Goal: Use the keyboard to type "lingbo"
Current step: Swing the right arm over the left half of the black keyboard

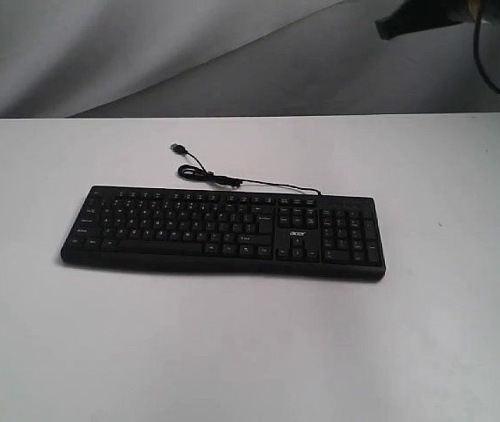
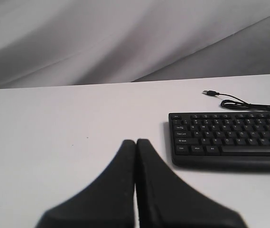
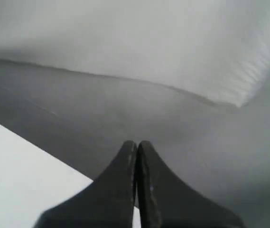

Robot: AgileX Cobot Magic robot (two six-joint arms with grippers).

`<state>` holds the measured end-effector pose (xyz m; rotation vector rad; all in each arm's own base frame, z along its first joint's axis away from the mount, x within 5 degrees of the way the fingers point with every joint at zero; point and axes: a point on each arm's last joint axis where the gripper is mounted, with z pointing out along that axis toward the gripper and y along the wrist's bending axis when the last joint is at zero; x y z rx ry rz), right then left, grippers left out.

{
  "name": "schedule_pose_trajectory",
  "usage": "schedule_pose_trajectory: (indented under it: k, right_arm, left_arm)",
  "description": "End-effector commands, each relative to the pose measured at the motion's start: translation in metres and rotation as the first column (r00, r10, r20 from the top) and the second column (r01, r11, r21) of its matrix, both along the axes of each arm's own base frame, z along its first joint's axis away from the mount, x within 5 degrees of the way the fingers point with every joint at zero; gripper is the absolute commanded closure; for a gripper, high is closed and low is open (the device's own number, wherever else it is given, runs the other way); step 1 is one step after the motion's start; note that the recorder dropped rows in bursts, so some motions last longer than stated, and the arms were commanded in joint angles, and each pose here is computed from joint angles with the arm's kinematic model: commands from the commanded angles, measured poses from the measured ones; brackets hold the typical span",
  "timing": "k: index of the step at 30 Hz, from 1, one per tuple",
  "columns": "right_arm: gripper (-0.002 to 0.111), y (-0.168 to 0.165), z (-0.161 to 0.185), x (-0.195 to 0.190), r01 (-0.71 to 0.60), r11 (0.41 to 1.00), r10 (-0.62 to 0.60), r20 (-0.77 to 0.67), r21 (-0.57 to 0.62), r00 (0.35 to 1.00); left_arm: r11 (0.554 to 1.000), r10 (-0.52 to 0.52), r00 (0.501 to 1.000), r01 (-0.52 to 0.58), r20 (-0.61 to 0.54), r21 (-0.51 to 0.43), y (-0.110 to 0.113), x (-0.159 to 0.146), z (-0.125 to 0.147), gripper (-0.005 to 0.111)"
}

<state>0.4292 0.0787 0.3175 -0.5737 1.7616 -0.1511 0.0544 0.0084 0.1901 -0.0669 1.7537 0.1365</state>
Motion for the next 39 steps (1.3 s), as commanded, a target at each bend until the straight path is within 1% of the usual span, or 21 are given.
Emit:
schedule_pose_trajectory:
  k: [1,4,5,7,8,10,11,13,15,16,17,18,20,22,23,24,26,28,33,36,39]
  right_arm:
    - [0.108,0.048,0.019,-0.009,-0.147,0.989,0.146,0.045,0.021,0.988]
    - [0.108,0.061,0.028,-0.009,-0.011,0.999,0.017,0.121,-0.050,0.992]
    - [0.108,0.062,0.031,-0.008,0.079,0.989,-0.058,0.166,-0.127,0.984]
    - [0.108,0.060,0.038,-0.009,0.249,0.943,-0.195,0.238,-0.220,0.951]
    - [0.108,0.058,0.043,-0.010,0.359,0.901,-0.292,0.273,-0.245,0.917]
    - [0.108,0.058,0.047,-0.012,0.435,0.857,-0.373,0.249,-0.276,0.894]
    - [0.108,0.058,0.047,-0.012,0.413,0.861,-0.378,0.170,-0.295,0.910]
    - [0.108,0.065,0.044,-0.013,0.282,0.909,-0.299,-0.007,-0.308,0.954]
    - [0.108,0.076,0.040,-0.018,0.086,0.954,-0.146,-0.194,-0.287,0.970]
    - [0.108,0.084,0.034,-0.022,-0.046,0.964,-0.031,-0.284,-0.262,0.958]
    - [0.108,0.093,0.029,-0.027,-0.184,0.959,0.096,-0.360,-0.218,0.928]
    - [0.108,0.101,0.024,-0.033,-0.319,0.925,0.212,-0.414,-0.207,0.885]
    - [0.108,0.122,0.009,-0.046,-0.556,0.829,0.453,-0.511,-0.061,0.730]
    - [0.108,0.143,-0.005,-0.053,-0.667,0.736,0.614,-0.529,0.115,0.586]
    - [0.108,0.152,-0.013,-0.054,-0.689,0.704,0.657,-0.529,0.175,0.537]
    - [0.108,0.158,-0.021,-0.053,-0.691,0.697,0.665,-0.534,0.192,0.522]
    - [0.108,0.170,-0.047,-0.048,-0.702,0.695,0.640,-0.576,0.153,0.508]
    - [0.108,0.180,-0.072,-0.047,-0.732,0.671,0.621,-0.628,0.116,0.470]
    - [0.108,0.207,-0.124,-0.055,-0.780,0.612,0.612,-0.703,0.131,0.362]
    - [0.108,0.218,-0.143,-0.058,-0.797,0.590,0.613,-0.715,0.129,0.337]
    - [0.108,0.227,-0.152,-0.057,-0.794,0.599,0.612,-0.698,0.102,0.372]
  left_arm:
    - [1.000,0.000,1.000,0.000,0.006,-0.005,0.000,0.000,-0.001,0.106]
    - [1.000,0.000,1.000,0.000,0.006,-0.005,0.000,0.000,-0.001,0.106]
    - [1.000,0.000,1.000,0.000,0.006,-0.005,0.000,0.000,-0.001,0.106]
    - [1.000,0.000,1.000,0.000,0.006,-0.005,0.000,0.000,-0.001,0.106]
    - [1.000,0.000,1.000,0.000,0.006,-0.005,0.000,0.000,-0.001,0.106]
    - [1.000,0.000,1.000,0.000,0.006,-0.005,0.000,0.000,-0.001,0.106]
    - [1.000,0.000,1.000,0.000,0.006,-0.005,0.000,0.000,-0.001,0.106]
    - [1.000,0.000,1.000,0.000,0.006,-0.005,0.000,0.000,-0.001,0.106]
    - [1.000,0.000,1.000,0.000,0.006,-0.005,0.000,0.000,-0.001,0.106]
    - [1.000,0.000,1.000,0.000,0.006,-0.005,0.000,0.000,-0.001,0.106]
    - [1.000,0.000,1.000,0.000,0.006,-0.005,0.000,0.000,-0.001,0.106]
    - [1.000,0.000,1.000,0.000,0.006,-0.005,0.000,0.000,-0.001,0.106]
    - [1.000,0.000,1.000,0.000,0.006,-0.005,0.000,0.000,-0.001,0.106]
    - [1.000,0.000,1.000,0.000,0.006,-0.005,0.000,0.000,-0.001,0.106]
    - [1.000,0.000,1.000,0.000,0.006,-0.005,0.000,0.000,-0.001,0.106]
    - [1.000,0.000,1.000,0.000,0.006,-0.005,0.000,0.000,-0.001,0.106]
    - [1.000,0.000,1.000,0.000,0.006,-0.005,0.000,0.000,-0.001,0.106]
    - [1.000,0.000,1.000,0.000,0.006,-0.005,0.000,0.000,-0.001,0.106]
    - [1.000,0.000,1.000,0.000,0.006,-0.005,0.000,0.000,-0.001,0.106]
    - [1.000,0.000,1.000,0.000,0.006,-0.005,0.000,0.000,-0.001,0.106]
    - [1.000,0.000,1.000,0.000,0.006,-0.005,0.000,0.000,-0.001,0.106]
